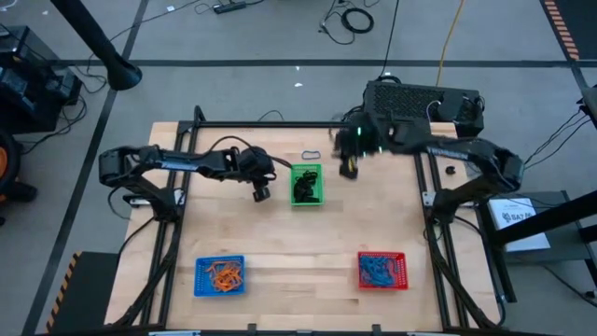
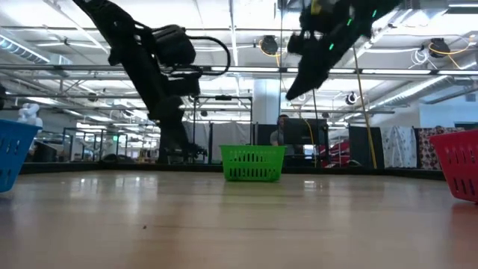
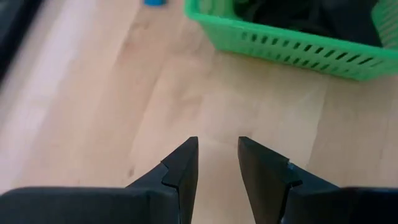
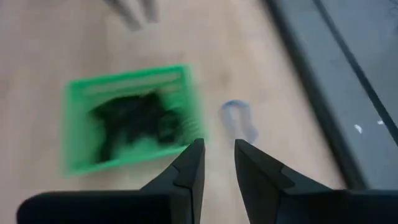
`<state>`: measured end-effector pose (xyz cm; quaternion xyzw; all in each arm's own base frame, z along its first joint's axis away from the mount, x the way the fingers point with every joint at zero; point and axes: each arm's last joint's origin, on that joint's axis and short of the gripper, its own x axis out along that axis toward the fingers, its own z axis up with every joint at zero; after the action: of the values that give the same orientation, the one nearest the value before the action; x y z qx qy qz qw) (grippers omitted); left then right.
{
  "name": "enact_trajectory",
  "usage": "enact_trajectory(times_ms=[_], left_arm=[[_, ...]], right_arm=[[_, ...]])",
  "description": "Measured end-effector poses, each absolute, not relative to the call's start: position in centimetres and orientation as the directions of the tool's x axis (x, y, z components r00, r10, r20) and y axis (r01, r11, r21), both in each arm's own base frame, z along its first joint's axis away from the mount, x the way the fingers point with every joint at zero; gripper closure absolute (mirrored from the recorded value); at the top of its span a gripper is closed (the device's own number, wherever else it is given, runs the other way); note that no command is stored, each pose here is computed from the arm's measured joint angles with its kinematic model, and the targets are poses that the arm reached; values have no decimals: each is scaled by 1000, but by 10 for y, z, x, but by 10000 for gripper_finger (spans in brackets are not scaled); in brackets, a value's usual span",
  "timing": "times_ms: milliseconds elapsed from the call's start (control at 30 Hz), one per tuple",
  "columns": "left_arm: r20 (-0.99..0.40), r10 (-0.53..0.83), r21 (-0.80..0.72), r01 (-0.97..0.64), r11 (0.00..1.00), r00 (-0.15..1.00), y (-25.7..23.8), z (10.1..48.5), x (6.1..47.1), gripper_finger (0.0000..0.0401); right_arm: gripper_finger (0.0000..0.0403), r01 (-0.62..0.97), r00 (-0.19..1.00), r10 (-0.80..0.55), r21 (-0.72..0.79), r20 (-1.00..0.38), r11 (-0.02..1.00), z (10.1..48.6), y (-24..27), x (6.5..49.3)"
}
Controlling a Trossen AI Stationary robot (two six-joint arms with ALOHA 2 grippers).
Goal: Sort rubber bands into baskets
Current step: Put the blue rubber band into the red bin
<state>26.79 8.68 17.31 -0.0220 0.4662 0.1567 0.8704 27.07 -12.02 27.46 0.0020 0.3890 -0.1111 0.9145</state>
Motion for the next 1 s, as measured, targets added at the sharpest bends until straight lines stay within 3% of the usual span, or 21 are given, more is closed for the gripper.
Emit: enact_trajectory(times_ms=[233, 433, 533, 667, 1000], left_arm=[[-818, 314, 132, -374, 918, 482, 83, 200, 245, 279], [-807, 323, 56, -481, 875, 493, 77, 218, 228, 279], [-806, 323, 30, -510, 860, 496, 75, 221, 225, 279], [-803, 327, 32, -513, 858, 498, 74, 221, 226, 279], [-745, 424, 138, -504, 853, 514, 79, 225, 232, 279]], right_arm=[[321, 251, 717, -192, -8, -670, 968, 246, -200, 291], [321, 161, 617, -120, -24, -778, 987, 216, -228, 327], [321, 210, 569, -90, 39, -818, 977, 201, -243, 341], [321, 299, 535, -74, 107, -842, 948, 185, -256, 353], [321, 337, 499, -29, 163, -866, 927, 164, -250, 372]])
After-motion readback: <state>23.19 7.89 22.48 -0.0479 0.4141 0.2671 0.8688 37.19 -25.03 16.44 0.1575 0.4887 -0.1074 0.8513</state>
